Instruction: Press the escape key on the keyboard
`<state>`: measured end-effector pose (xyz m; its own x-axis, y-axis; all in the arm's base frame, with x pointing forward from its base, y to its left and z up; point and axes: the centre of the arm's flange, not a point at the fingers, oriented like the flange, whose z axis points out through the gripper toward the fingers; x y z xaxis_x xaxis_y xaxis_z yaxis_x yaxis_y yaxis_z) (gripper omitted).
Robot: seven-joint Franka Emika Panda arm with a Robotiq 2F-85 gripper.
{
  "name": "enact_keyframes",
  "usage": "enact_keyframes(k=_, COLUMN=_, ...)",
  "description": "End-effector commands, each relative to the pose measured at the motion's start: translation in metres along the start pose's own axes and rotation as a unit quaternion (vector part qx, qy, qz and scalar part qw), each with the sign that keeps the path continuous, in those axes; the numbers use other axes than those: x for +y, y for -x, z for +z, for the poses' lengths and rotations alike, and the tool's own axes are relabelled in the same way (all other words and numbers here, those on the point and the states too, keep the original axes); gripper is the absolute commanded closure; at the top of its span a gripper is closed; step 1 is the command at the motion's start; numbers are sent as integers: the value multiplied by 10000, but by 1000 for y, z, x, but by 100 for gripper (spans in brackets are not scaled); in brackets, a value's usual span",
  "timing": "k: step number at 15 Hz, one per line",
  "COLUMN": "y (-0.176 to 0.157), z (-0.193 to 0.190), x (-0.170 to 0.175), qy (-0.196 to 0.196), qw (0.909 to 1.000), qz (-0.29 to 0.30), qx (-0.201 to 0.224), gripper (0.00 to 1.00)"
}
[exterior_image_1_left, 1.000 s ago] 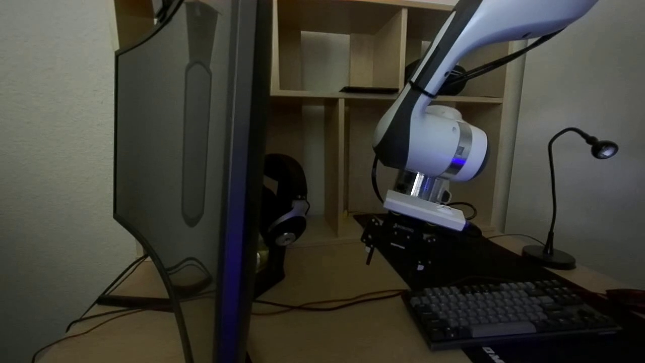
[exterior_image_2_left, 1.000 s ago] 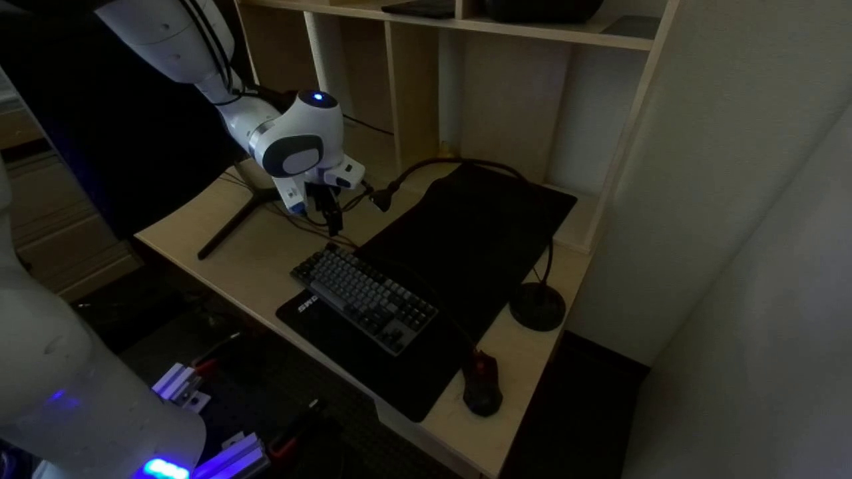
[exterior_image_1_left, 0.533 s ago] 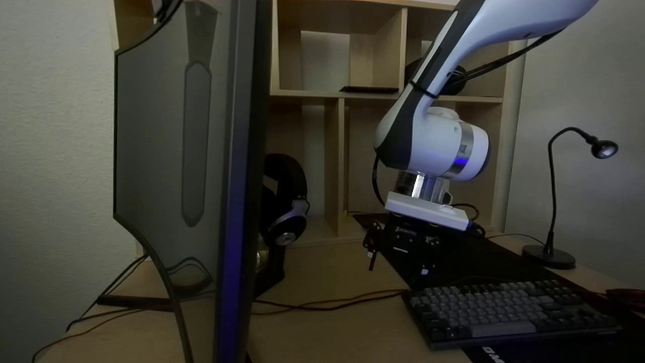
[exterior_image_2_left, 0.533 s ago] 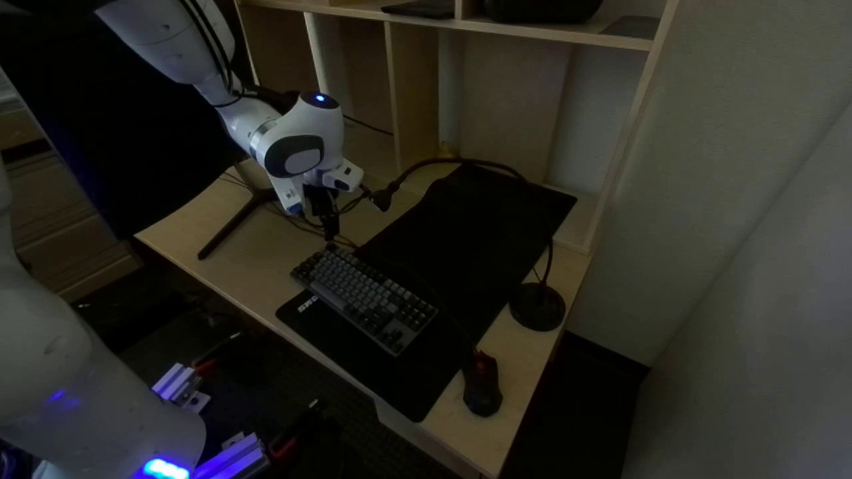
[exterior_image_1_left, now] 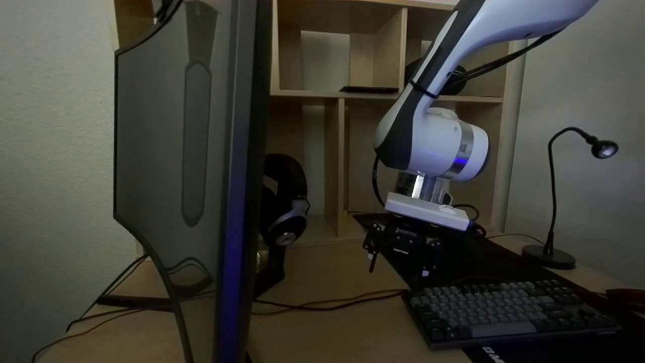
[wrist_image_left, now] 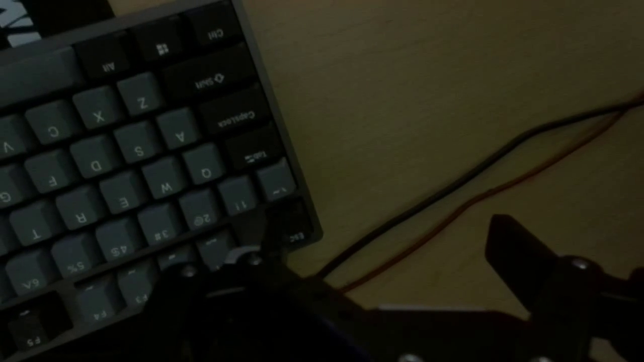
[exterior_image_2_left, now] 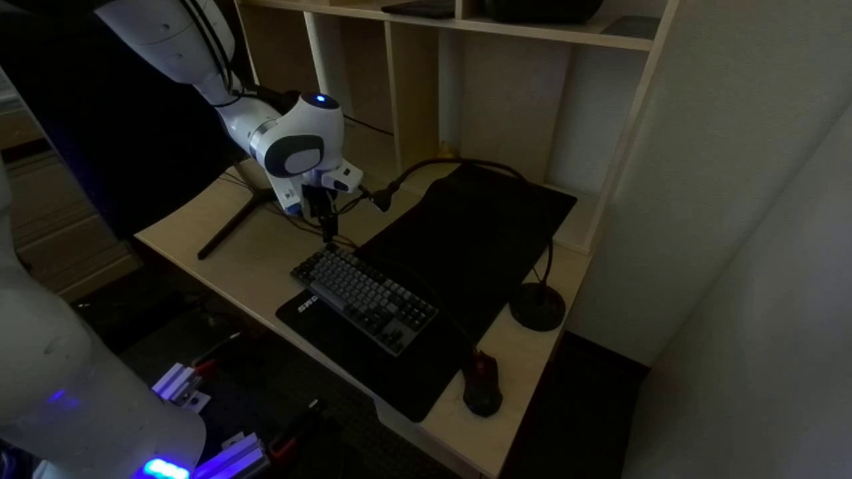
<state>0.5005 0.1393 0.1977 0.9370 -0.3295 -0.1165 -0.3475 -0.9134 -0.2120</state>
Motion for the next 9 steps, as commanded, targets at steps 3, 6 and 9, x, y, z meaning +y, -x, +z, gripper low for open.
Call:
enact_keyframes(k=3, y=-2, z=0, x=-1, qy=-44, qw=9998, qz=-22, qx=187, gripper=0)
enact_keyframes(k=6, y=-3, z=-3, x=-2, qy=-43, qw=9999, qz=32, qx=141, gripper=0)
enact_keyframes(k=9, y=-3, z=-3, x=-1, qy=-47, qw=9998, qz=75, qx=153, gripper=0)
